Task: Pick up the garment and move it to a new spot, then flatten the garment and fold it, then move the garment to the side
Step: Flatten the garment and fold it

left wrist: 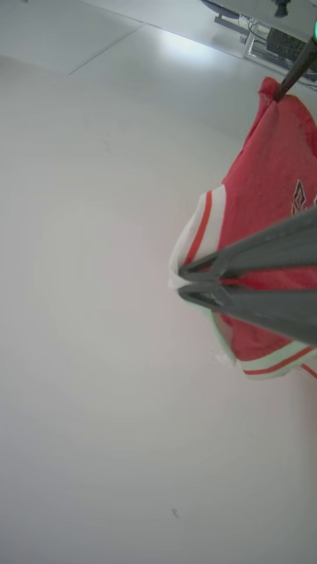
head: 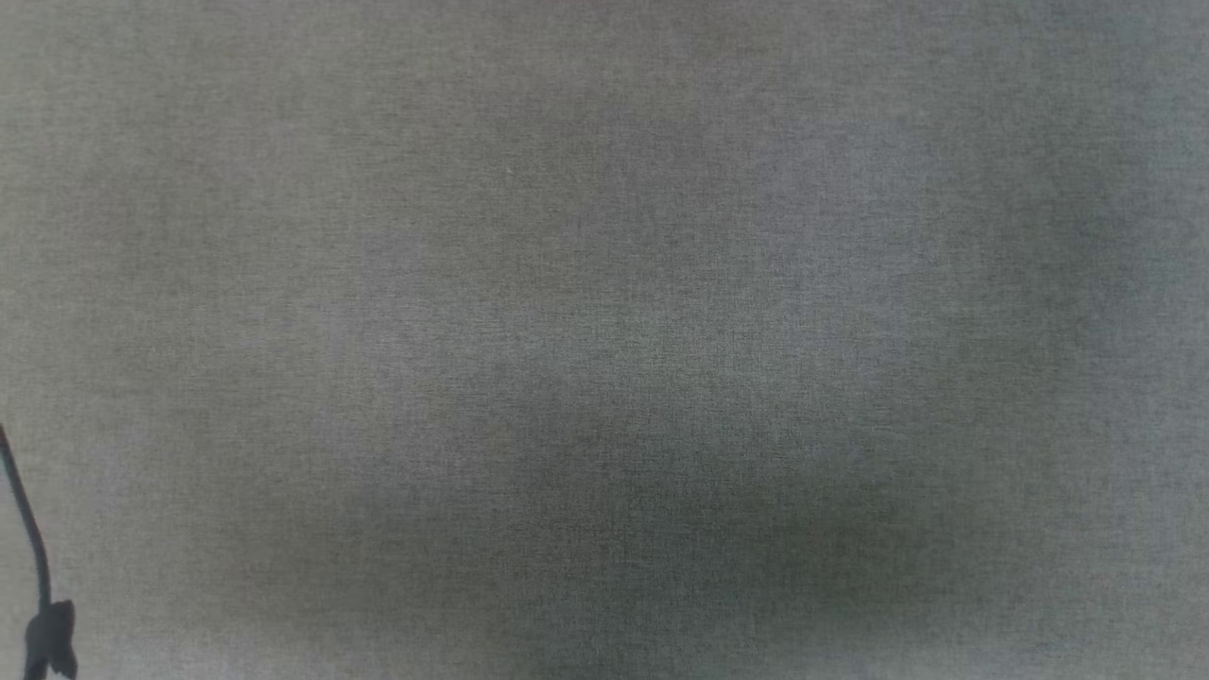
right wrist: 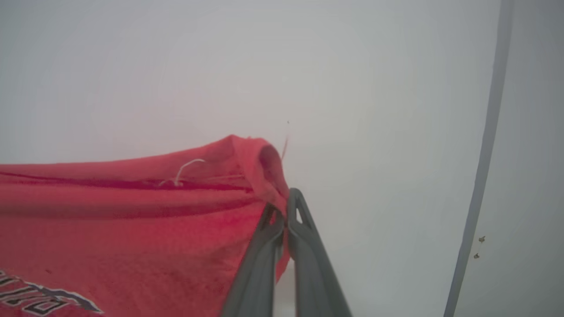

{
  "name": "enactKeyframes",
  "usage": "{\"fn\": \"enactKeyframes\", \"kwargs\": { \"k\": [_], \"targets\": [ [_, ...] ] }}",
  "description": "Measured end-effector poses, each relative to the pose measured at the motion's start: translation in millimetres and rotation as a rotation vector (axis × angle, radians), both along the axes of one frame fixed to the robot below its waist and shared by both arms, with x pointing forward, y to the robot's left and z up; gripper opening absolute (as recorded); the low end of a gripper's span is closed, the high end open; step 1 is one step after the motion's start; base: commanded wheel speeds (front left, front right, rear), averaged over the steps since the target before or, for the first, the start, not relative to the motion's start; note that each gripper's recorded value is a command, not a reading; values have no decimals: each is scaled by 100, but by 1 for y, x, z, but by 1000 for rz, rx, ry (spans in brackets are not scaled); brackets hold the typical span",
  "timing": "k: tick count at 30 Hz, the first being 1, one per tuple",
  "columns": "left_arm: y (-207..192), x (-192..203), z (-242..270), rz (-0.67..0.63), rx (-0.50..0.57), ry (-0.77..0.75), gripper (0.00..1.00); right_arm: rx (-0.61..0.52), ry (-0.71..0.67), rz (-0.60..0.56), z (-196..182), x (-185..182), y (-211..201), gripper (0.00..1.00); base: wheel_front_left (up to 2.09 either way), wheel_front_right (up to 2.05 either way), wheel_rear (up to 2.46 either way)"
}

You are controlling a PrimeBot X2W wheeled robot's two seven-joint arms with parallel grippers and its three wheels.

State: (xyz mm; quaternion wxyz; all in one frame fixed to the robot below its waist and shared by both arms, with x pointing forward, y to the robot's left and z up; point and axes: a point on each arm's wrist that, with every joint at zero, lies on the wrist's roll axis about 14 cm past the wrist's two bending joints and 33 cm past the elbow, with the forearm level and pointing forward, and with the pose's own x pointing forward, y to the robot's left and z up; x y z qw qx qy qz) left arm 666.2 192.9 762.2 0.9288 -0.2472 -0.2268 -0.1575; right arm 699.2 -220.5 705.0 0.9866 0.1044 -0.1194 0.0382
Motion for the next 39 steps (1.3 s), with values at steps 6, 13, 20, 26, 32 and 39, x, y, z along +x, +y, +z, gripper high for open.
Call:
{"fn": "enactKeyframes", "kwargs": {
  "k": [6, 13, 20, 26, 32, 39],
  "targets": [
    [10, -2, -34, -19, -108, 70, 0, -36, 79, 7, -32, 8, 7, 0, 0, 0, 0],
    [-19, -44, -166, -163, -155, 355, 0, -96, 330, 72, -145, -10, 16, 0, 0, 0, 0],
    [-34, -123, -235, -252, -214, 538, 0, -87, 543, 157, -226, -73, 12, 0, 0, 0, 0],
    [-47, -182, -252, -304, -218, 604, 0, -57, 655, 238, -254, -140, 14, 0, 0, 0, 0],
    [-39, -225, -259, -282, -216, 623, 0, -40, 748, 267, -263, -203, 8, 0, 0, 0, 0],
    [-38, -272, -269, -285, -195, 670, 0, 16, 861, 279, -276, -273, 8, 0, 0, 0, 0]
  ]
}}
